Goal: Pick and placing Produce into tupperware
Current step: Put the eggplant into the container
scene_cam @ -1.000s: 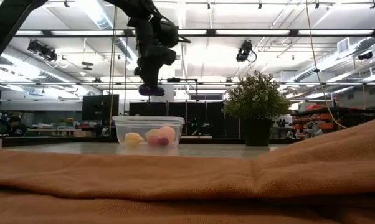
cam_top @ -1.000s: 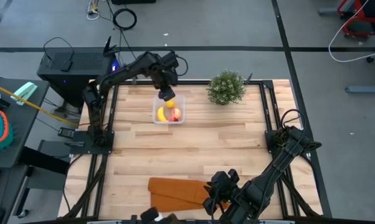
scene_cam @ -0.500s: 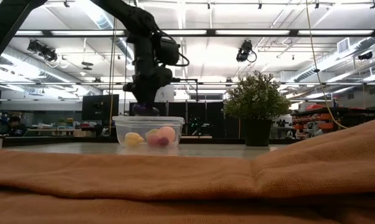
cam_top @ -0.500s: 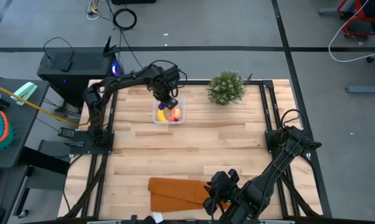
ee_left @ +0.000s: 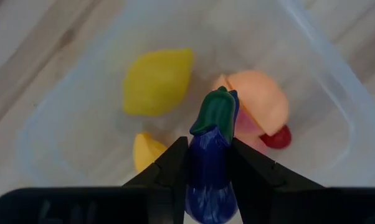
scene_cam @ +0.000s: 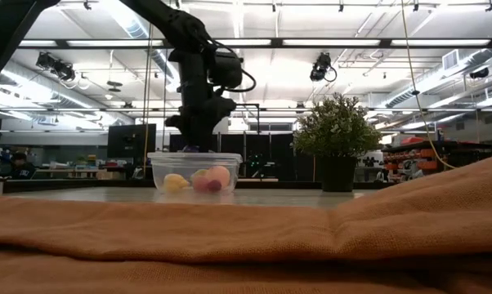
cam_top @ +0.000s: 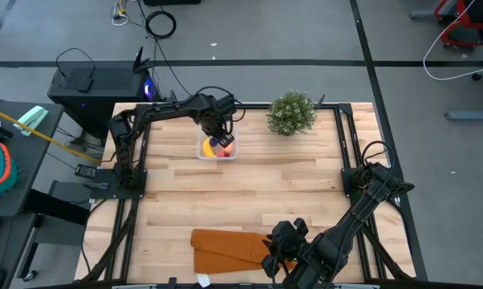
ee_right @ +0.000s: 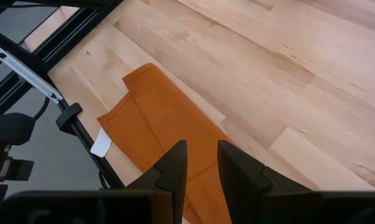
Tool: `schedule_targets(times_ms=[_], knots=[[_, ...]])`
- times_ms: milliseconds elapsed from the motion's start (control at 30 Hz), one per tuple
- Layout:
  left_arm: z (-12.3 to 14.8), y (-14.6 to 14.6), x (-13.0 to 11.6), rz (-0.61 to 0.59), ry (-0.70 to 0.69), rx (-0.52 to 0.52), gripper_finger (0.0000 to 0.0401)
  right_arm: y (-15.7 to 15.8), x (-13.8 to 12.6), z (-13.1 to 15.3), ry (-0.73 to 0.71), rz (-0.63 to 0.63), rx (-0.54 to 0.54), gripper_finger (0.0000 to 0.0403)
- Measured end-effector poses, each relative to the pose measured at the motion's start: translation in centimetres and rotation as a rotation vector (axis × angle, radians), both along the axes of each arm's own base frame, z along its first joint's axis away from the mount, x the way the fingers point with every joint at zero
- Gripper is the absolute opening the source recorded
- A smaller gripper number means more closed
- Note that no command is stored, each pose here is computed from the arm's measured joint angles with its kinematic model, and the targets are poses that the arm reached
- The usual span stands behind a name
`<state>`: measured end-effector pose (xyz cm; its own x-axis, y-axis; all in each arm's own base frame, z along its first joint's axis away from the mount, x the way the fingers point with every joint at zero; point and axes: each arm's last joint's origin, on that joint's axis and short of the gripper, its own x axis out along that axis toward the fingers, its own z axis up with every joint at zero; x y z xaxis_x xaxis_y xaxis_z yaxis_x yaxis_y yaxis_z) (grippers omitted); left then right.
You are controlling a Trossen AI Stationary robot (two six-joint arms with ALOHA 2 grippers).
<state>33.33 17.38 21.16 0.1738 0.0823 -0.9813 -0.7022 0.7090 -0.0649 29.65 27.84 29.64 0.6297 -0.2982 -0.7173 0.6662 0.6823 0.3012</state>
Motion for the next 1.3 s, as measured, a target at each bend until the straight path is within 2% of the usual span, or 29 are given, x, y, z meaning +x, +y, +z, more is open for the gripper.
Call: schedule_targets(times_ms=[333,700,1000,1300], knots=[[0.1,0.2,0.3,0.093,-0.040,0.007,0.0107,0.0,0.0,0.0,0.000,0.000,0.000,0.0095],[0.0,0.6,-0.1,0.087,-0.017,0.008,0.0103,0.0,0.0,0.0,-0.001,-0.003,0.002,0.0095],[-3.5,0.0,-1.7,0.087,0.062,-0.031,0.0105,0.0,0.0,0.0,-0.001,-0.001,0.001,0.0095],[-3.6,0.1,-1.5,0.077,0.032,-0.012,0.0109,0.0,0.0,0.0,0.001,0.002,-0.003,0.0095]])
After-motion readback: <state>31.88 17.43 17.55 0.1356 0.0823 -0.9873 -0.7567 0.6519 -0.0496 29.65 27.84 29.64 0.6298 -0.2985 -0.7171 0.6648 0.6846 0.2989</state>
